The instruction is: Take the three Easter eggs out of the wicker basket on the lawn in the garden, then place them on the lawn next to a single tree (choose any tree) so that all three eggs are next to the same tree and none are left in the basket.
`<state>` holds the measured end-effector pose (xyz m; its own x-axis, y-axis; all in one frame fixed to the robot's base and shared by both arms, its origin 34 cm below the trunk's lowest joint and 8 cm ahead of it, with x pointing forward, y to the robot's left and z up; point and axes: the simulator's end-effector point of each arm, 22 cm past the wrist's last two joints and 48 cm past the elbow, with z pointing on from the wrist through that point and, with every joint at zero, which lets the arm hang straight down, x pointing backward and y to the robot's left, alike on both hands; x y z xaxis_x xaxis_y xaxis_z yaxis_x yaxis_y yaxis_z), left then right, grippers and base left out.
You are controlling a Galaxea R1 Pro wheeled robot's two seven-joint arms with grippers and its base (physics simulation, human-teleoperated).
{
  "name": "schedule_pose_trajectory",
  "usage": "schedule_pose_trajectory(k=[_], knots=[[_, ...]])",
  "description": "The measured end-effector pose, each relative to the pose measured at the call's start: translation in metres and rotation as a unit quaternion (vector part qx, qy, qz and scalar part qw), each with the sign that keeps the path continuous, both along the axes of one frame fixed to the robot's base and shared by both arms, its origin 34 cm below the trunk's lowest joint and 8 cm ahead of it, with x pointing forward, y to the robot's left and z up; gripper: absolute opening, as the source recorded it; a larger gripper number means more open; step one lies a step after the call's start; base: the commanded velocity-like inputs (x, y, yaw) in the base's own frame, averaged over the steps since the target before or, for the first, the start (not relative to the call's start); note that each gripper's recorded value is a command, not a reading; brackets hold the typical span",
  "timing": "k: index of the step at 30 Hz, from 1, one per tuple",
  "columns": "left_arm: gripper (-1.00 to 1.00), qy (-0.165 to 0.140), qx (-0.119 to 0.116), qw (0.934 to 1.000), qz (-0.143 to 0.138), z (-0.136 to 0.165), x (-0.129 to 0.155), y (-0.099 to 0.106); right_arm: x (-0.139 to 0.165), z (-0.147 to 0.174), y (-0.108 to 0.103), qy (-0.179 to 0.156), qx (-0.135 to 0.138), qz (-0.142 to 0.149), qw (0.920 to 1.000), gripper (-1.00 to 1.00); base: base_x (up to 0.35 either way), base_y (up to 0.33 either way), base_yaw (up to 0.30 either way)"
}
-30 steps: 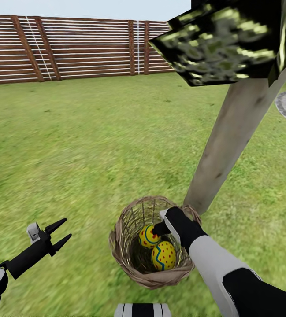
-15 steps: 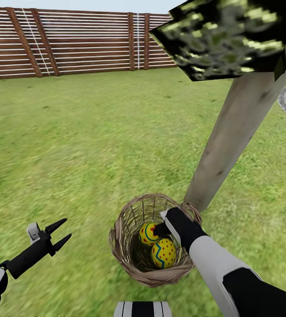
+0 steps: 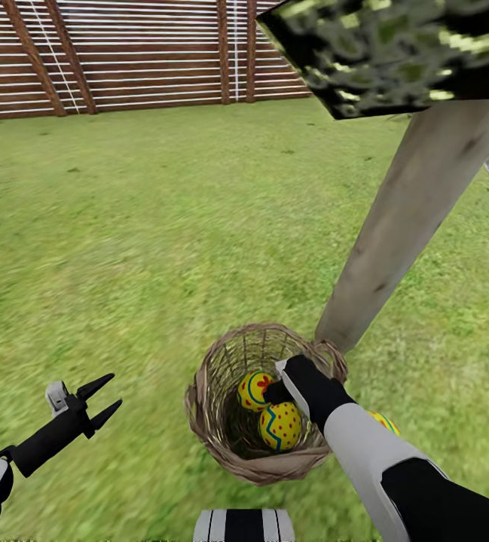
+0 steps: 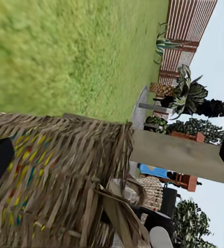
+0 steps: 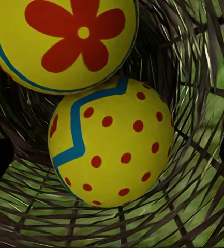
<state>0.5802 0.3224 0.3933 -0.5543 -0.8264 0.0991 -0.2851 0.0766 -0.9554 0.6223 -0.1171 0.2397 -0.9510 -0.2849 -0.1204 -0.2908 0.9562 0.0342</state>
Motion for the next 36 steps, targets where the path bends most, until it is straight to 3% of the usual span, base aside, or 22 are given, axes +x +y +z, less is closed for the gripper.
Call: schedule_pose_trajectory(k=[36], knots=[[1.0,0.058,0.0,0.9983,0.0,-0.06,-0.017,0.0,-0.029,-0.063,-0.007,0.048,-0.015,-0.002,0.9987,1.0,0.0,0.0,0.0]])
